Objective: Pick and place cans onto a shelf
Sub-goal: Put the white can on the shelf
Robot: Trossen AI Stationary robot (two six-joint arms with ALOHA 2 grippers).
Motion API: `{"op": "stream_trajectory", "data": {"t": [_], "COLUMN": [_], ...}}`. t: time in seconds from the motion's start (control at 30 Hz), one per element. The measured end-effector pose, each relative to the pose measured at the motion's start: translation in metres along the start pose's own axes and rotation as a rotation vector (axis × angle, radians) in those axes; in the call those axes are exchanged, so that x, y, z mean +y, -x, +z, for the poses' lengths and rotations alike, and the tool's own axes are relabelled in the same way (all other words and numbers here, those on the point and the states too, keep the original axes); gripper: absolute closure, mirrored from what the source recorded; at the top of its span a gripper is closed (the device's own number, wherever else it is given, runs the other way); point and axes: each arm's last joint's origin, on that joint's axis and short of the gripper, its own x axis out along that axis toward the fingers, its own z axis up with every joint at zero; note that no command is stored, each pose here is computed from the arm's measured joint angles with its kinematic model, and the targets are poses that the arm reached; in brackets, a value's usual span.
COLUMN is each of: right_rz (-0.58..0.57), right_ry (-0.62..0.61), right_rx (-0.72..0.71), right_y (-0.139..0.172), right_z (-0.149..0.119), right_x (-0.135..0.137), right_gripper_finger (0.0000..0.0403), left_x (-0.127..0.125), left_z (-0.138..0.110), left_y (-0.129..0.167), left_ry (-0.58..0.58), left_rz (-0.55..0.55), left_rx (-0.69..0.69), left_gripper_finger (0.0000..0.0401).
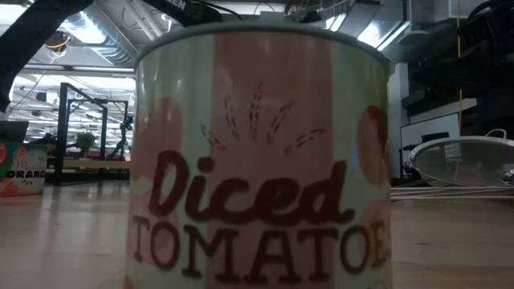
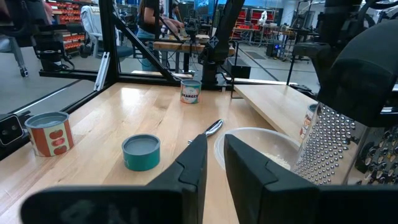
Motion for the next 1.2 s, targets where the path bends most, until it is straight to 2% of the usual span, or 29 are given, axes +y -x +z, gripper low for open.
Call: {"op": "stream_trajectory", "data": {"t": [0.53, 0.97, 1.2], "right_rz": [0.0, 0.0, 0.0], "right_ry": [0.0, 0.0, 0.0], "right_rx": [0.0, 0.0, 0.0], "right_y": [0.0, 0.0, 0.0], "right_z": [0.0, 0.0, 0.0], "right_x": [0.0, 0.0, 0.0], "right_gripper_finger": [0.0342, 0.0342, 0.0342], "left_x": [0.01, 0.022, 0.022], "left_z": [-0.021, -0.022, -0.021], "left_y": [0.009, 0.009, 0.008], "left_ry": [0.008, 0.039, 0.041], "left_rz": [-0.005, 0.004, 0.005], "left_rx": [0.229, 0.233, 0.221], "left_gripper_finger": [0.04, 0.04, 0.0386]}}
